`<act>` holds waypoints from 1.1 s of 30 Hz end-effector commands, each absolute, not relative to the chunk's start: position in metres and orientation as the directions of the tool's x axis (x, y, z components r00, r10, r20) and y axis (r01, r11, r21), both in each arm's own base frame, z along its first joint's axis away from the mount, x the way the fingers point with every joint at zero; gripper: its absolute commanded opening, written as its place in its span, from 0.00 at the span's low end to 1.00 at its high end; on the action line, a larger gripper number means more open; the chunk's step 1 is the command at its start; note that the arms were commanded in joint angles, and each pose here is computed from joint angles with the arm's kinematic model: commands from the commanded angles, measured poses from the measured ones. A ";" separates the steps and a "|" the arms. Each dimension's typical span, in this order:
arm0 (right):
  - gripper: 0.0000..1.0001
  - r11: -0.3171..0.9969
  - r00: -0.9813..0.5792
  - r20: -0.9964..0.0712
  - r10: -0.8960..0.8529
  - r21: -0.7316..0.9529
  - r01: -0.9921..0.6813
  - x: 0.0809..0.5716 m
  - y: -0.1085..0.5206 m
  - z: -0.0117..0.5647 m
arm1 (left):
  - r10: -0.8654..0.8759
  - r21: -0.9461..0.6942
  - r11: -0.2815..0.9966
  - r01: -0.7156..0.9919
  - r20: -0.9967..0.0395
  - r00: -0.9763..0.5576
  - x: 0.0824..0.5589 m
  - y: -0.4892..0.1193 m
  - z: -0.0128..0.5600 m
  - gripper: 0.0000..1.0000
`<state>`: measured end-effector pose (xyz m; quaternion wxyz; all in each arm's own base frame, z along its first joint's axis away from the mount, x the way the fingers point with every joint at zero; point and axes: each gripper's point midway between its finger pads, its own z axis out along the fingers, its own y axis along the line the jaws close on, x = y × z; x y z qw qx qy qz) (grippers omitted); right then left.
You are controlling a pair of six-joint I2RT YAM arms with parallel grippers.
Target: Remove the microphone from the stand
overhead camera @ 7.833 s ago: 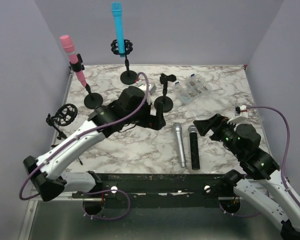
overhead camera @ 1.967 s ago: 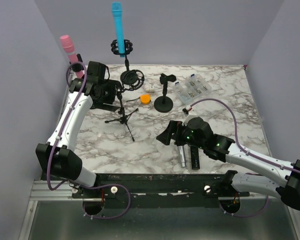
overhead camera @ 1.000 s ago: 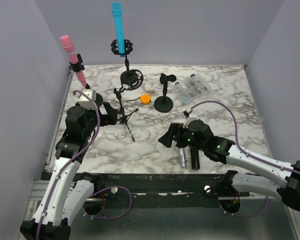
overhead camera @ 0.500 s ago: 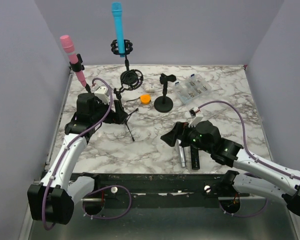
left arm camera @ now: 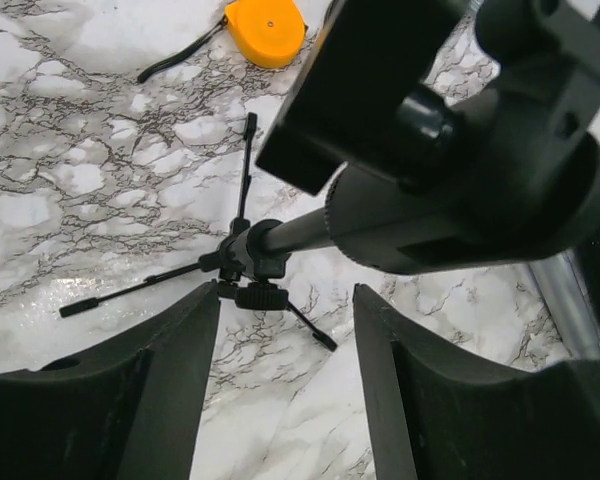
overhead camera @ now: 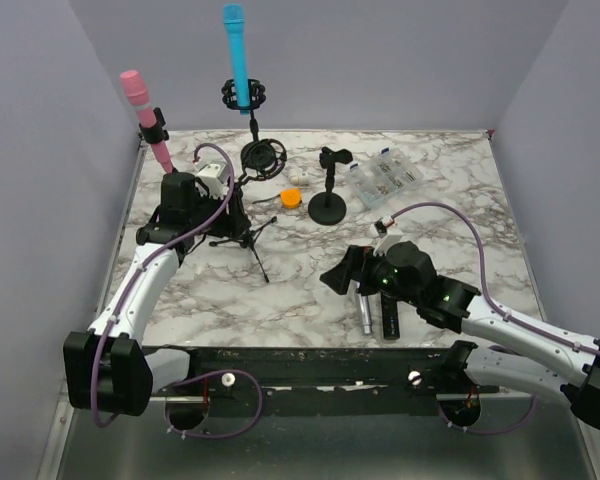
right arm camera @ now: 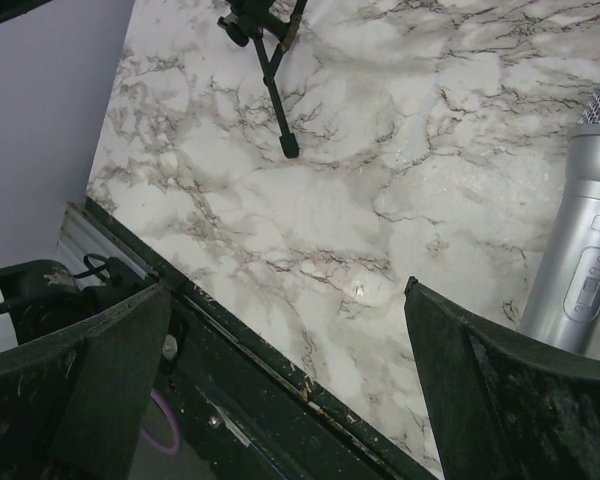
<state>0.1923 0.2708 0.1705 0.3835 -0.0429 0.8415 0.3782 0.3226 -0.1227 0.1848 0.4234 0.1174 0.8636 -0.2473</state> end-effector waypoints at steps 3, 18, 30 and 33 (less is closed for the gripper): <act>1.00 0.708 -0.683 -0.694 0.226 0.599 -0.374 0.192 0.268 0.175 | 0.003 -0.340 0.843 0.416 -0.771 -0.637 0.324 -0.123 0.179 0.53; 1.00 0.704 -0.681 -0.695 0.231 0.602 -0.376 0.191 0.267 0.178 | -0.078 -0.471 0.784 0.405 -0.721 -0.688 0.327 -0.124 0.172 0.40; 1.00 0.706 -0.677 -0.699 0.229 0.598 -0.378 0.191 0.266 0.179 | -0.196 -0.704 0.616 0.354 -0.571 -0.797 0.321 -0.129 0.163 0.00; 1.00 0.709 -0.679 -0.699 0.227 0.596 -0.377 0.191 0.266 0.177 | -0.259 -0.777 0.540 0.324 -0.519 -0.814 0.319 -0.130 0.166 0.00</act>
